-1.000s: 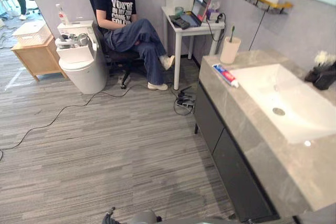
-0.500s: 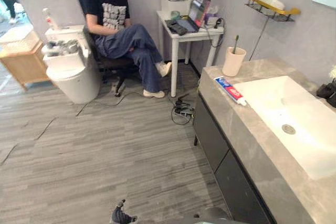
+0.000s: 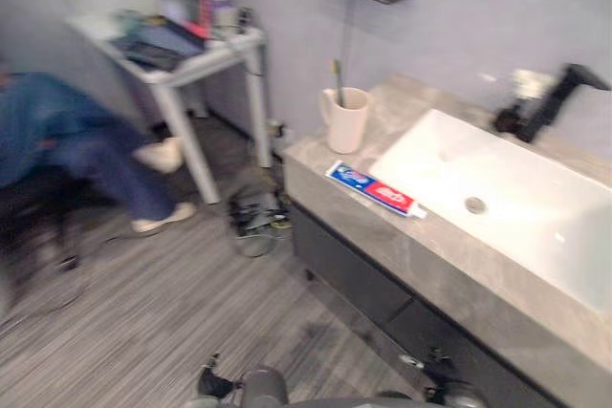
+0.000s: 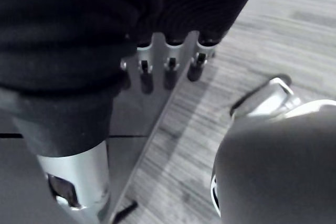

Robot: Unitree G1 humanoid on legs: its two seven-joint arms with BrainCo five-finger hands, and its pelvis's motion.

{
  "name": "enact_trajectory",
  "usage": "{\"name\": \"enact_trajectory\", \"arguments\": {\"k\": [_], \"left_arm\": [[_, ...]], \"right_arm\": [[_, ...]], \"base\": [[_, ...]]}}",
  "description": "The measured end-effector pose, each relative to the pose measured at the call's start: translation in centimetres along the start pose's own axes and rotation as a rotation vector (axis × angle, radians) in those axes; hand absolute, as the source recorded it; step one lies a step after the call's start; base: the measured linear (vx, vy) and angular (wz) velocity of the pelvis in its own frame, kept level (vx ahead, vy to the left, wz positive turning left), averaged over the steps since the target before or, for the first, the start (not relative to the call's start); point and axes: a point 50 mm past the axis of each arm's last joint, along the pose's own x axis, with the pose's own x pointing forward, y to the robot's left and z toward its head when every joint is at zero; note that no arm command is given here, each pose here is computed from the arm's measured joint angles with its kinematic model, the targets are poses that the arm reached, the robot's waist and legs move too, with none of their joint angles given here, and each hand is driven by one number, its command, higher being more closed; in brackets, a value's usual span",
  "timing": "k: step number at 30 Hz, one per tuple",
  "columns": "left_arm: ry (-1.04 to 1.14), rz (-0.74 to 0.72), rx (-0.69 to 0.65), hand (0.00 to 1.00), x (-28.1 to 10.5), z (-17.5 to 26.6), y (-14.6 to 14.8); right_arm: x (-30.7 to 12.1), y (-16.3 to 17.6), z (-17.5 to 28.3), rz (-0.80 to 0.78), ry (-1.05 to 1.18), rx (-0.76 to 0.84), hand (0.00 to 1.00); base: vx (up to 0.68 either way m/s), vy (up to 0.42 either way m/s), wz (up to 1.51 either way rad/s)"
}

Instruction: Organize washtable

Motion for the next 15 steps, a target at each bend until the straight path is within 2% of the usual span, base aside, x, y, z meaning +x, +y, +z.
{"name": "enact_trajectory", "arguments": {"k": [3, 8, 11, 15], "left_arm": [[0.013, 0.006, -0.01, 0.0, 0.1, -0.1, -0.2], [0.077, -0.025, -0.073, 0.0, -0.2, -1.1, -1.4], [0.067, -0.038, -0.108, 0.0, -0.3, -0.8, -2.2], [0.082, -0.023, -0.219, 0.0, -0.5, -1.0, -2.4]], "right_arm": [[0.2, 0.3, 0.8, 0.024, -0.022, -0.028, 0.0], [0.6, -0.4, 1.7, 0.029, -0.031, -0.087, 0.0], [0.7, -0.6, 1.5, 0.02, -0.017, -0.095, 0.0], [0.7, -1.5, 1.2, 0.004, -0.001, -0.105, 0.0]], "base": [[-0.05, 0.321, -1.64], [0.0, 0.095, -1.31], [-0.02, -0.008, -0.33], [-0.04, 0.021, -0.21]]}}
